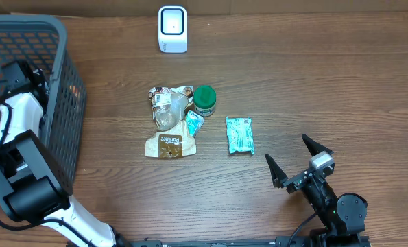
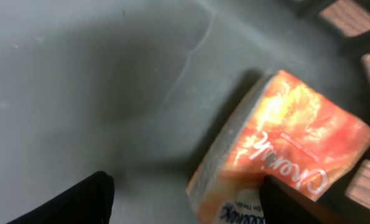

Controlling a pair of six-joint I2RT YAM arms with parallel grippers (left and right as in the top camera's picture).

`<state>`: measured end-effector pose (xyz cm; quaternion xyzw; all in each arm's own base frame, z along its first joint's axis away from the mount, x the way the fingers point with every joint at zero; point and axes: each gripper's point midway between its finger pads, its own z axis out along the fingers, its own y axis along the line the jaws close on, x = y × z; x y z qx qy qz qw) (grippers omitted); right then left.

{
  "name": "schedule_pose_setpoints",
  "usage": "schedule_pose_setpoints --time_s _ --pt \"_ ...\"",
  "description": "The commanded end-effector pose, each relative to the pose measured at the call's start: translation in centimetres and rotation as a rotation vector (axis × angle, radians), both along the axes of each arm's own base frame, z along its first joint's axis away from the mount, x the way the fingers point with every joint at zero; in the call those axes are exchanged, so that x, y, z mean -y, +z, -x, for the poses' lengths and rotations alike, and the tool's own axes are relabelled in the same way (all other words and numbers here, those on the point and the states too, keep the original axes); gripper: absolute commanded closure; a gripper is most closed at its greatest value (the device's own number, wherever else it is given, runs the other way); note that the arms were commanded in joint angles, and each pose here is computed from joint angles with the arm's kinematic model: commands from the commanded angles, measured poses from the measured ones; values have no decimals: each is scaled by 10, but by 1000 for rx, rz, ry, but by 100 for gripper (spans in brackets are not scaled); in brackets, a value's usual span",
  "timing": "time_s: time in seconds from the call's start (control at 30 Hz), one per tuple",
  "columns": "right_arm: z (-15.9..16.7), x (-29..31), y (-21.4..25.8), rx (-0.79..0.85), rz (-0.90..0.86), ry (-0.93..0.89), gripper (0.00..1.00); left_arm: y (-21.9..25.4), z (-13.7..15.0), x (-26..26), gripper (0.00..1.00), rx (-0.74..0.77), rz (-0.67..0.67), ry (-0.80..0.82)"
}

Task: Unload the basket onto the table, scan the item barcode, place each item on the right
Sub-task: 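Reach the left gripper into the basket and grasp the orange Kleenex box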

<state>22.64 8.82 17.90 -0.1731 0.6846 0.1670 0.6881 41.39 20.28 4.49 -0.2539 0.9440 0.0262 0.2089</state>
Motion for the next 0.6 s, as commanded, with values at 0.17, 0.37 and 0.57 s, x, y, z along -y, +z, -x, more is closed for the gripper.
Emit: schedule_pose_setpoints --time_s 0.17,0.37,0.57 --pt "1 -1 -2 2 -3 6 0 -29 6 13 29 6 -14 -84" --pt "1 -1 -2 2 -3 6 0 -36 11 16 67 -6 -7 -83" --pt "1 -1 -2 2 -3 6 0 -43 16 18 74 -9 10 -52"
